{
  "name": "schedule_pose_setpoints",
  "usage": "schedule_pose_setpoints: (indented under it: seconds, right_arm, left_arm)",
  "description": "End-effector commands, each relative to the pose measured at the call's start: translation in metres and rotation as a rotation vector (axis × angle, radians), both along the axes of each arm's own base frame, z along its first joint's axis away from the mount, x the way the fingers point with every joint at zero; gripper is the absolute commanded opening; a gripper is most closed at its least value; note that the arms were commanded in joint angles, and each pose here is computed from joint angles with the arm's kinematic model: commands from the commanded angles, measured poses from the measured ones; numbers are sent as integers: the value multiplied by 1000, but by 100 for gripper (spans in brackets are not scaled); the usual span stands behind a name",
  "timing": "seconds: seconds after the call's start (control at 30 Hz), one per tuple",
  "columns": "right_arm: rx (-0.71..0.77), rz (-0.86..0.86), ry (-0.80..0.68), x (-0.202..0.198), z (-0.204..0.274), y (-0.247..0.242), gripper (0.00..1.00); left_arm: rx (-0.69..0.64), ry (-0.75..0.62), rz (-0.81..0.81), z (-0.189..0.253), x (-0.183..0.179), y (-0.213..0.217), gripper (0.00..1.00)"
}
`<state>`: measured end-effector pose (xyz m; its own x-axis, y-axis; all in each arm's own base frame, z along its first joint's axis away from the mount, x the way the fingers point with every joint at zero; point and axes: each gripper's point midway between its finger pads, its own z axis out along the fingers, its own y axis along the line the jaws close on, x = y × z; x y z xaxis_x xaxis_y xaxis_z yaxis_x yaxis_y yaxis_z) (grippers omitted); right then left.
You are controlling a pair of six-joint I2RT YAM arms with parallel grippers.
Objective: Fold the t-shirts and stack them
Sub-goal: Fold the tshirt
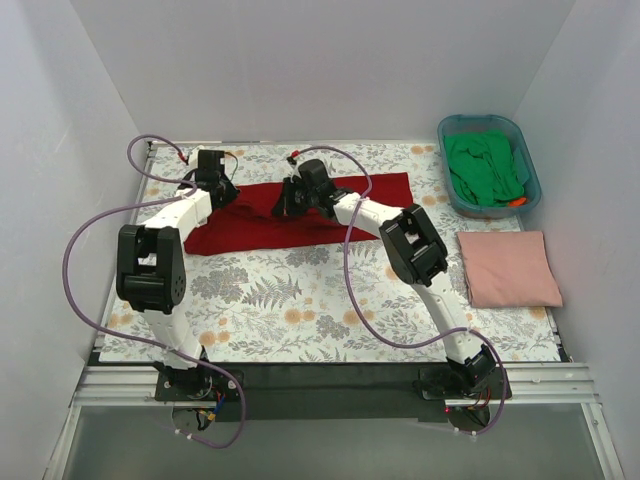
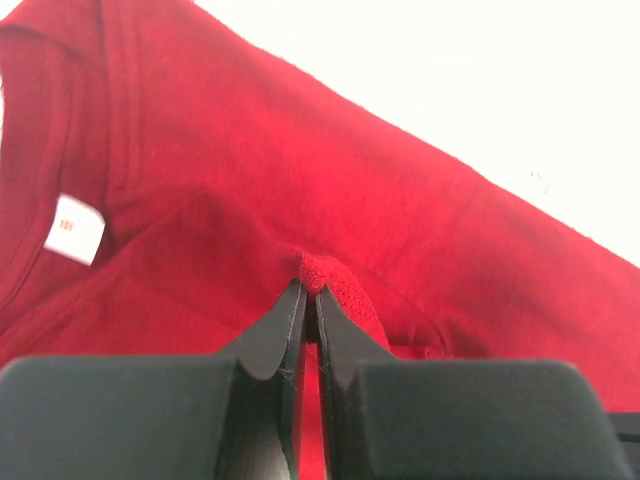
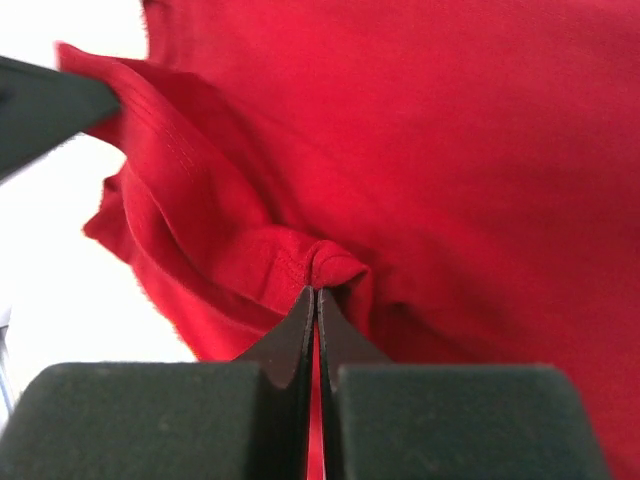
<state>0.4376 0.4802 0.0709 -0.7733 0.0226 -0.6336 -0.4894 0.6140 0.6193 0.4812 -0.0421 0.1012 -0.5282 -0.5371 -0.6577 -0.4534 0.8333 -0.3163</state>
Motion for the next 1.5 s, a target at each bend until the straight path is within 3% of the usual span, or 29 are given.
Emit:
schedule_pose_setpoints:
  seconds: [0.0,0.47,1.03,1.47]
  right_arm:
    - [68,7,-70,21,25,1,1]
    - [146,-22,-58,59,19,-26,4]
    - [182,12,-32,56,17,-25,5]
    - [195,24,-48,47,41,-30,5]
  left_arm:
    - [1,-97,8,17,28,5,0]
    - [-67,-139,55,-5,49,20,0]
    - [-155,-23,5,-41,39,9,0]
    - [-129,50,2,-26,30,12,0]
